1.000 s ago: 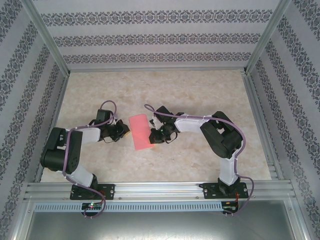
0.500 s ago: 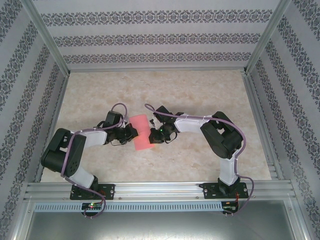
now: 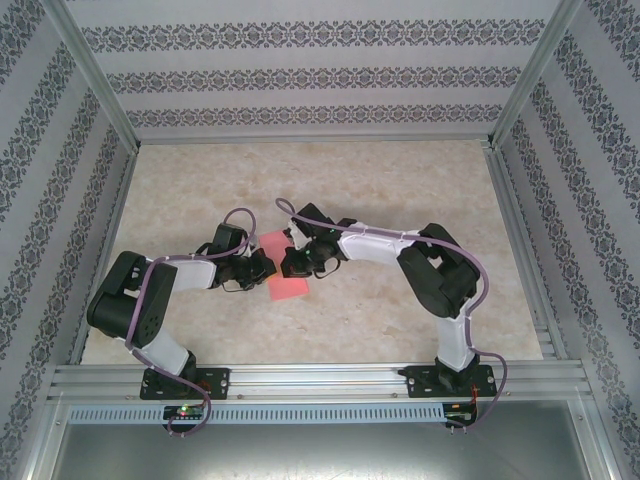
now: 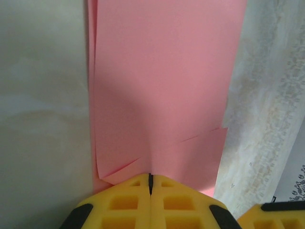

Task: Fold a paper plane with a square sheet of paper (pick it up from the middle)
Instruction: Fold the triangle a second time at the center of the table.

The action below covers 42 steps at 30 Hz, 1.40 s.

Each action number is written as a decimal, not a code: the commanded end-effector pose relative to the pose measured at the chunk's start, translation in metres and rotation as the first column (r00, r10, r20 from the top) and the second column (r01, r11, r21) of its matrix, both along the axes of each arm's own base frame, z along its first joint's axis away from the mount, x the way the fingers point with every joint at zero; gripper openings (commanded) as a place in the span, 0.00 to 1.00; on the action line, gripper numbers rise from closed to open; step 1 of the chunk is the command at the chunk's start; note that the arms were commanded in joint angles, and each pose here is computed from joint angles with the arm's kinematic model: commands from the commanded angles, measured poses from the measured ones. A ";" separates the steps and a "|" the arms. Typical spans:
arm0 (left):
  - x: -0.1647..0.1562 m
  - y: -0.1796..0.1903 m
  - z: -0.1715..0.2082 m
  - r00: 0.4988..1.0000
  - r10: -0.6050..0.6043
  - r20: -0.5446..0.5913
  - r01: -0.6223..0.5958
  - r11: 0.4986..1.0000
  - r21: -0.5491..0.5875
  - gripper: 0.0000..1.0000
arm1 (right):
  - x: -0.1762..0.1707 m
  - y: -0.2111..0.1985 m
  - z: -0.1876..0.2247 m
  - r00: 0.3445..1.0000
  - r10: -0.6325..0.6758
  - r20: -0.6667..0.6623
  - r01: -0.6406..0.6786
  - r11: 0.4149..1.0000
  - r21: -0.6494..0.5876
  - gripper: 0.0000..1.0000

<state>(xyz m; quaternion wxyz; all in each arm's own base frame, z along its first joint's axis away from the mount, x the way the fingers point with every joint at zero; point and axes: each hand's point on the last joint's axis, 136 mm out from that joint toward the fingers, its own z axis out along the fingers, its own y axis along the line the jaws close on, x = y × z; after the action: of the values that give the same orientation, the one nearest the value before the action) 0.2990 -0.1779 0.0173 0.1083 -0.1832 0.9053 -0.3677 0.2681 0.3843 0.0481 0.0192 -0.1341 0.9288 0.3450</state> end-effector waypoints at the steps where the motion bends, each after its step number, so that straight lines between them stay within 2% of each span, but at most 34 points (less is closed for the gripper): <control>1: -0.012 0.013 -0.020 0.996 0.042 -0.082 -0.034 0.995 0.090 0.01 | 0.000 -0.002 -0.018 1.000 -0.008 -0.027 0.006 0.998 -0.059 0.00; 12: -0.025 0.026 -0.035 0.983 0.082 -0.164 -0.054 0.984 0.172 0.00 | -0.028 -0.047 -0.044 0.996 -0.024 -0.089 0.009 0.986 -0.165 0.00; 18: -0.024 0.024 -0.036 0.983 0.076 -0.169 -0.048 0.986 0.161 0.00 | -0.051 -0.079 -0.052 0.991 -0.048 -0.126 0.021 0.978 -0.206 0.00; 22: -0.017 0.017 -0.029 0.989 0.054 -0.139 -0.036 0.991 0.125 0.00 | -0.049 -0.087 -0.043 0.992 -0.074 -0.105 0.055 0.983 -0.174 0.00; 25: -0.007 0.006 -0.012 0.996 0.017 -0.090 -0.011 0.998 0.067 0.01 | -0.033 -0.076 -0.019 0.994 -0.100 -0.047 0.096 0.991 -0.088 0.00; 27: 0.002 0.000 0.007 0.999 0.005 -0.041 -0.004 1.000 0.030 0.10 | -0.018 -0.067 0.000 0.992 -0.125 0.004 0.125 0.992 -0.026 0.08; 30: 0.013 -0.002 0.035 0.999 0.017 0.029 -0.017 1.000 0.015 0.32 | 0.005 -0.057 0.016 0.982 -0.179 0.060 0.176 0.983 0.043 0.24; 32: 0.016 0.003 0.045 0.998 0.039 0.054 -0.041 0.999 0.034 0.46 | 0.020 -0.051 0.020 0.976 -0.201 0.079 0.195 0.978 0.075 0.31; 38: 0.011 0.026 0.050 0.989 0.134 0.058 -0.138 0.989 0.060 0.72 | 0.045 -0.027 0.016 0.978 -0.194 0.072 0.183 0.974 0.136 0.34; 42: 0.004 0.030 0.049 0.988 0.144 0.053 -0.147 0.988 0.054 0.86 | 0.049 -0.020 0.008 0.985 -0.161 0.059 0.151 0.978 0.143 0.36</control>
<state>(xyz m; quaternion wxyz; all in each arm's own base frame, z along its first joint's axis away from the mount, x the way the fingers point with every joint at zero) 0.3151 -0.1580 0.0771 0.1783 -0.2141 0.8923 -0.3553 0.3102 0.3568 0.0556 0.0913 -0.0644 0.9160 0.3854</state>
